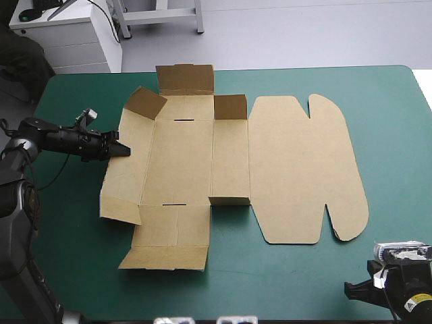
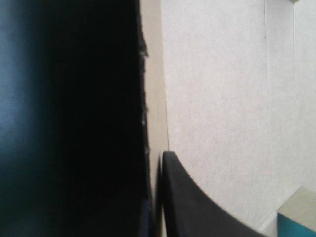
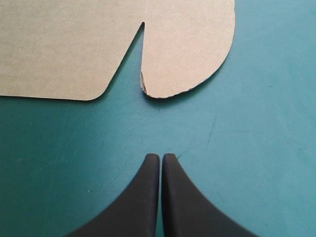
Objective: Fold the box
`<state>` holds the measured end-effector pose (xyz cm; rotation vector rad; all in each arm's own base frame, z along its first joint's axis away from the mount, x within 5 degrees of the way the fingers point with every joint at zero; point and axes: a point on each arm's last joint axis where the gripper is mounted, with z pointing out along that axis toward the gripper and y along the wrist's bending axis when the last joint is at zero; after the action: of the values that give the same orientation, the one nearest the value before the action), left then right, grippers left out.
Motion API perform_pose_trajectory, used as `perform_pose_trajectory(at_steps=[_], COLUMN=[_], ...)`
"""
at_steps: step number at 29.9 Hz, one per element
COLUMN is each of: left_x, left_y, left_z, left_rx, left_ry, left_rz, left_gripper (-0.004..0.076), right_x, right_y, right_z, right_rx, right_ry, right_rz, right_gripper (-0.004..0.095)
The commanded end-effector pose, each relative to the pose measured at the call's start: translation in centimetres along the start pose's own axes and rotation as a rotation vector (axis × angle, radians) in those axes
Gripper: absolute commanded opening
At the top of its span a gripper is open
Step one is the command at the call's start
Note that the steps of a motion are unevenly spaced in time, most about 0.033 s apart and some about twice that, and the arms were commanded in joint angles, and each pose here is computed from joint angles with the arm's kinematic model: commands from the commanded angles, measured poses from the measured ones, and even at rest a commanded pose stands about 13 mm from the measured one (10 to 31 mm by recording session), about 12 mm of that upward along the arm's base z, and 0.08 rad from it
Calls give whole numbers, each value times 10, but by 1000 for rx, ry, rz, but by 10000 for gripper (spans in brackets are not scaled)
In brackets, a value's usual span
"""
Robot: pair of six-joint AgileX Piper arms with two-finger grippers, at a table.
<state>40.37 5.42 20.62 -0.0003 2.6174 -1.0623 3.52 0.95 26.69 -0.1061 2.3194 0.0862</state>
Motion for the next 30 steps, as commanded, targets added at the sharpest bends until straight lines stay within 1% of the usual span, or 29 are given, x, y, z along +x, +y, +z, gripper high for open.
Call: perform_pose_trajectory(at_steps=[1, 7, 10, 14, 20, 26, 30], left_x=[0, -7, -14, -18, -19, -7, 8], left_y=[-52, -106, -131, -162, -211, -264, -290], left_z=[-27, -41, -47, -43, -33, -11, 5], left_rx=[-22, -145, -210, -292, -428, -461, -466], left_ry=[51, 68, 58, 80, 117, 107, 148], left_rz=[227, 554, 670, 817, 1099, 1342, 1467], left_gripper=[11, -7, -8, -8, -8, -8, -8], right_x=[-12, -12, -12, -12, -12, -12, -12], right_y=[-1, -1, -1, -1, -1, -1, -1], right_z=[-4, -4, -4, -4, -4, -4, -4], right_rx=[8, 8, 8, 8, 8, 8, 8], right_ry=[-69, -69, -69, -69, -69, -69, -69], right_rz=[-15, -15, -15, -15, -15, -15, -15], right_gripper=[0, 0, 0, 0, 0, 0, 0])
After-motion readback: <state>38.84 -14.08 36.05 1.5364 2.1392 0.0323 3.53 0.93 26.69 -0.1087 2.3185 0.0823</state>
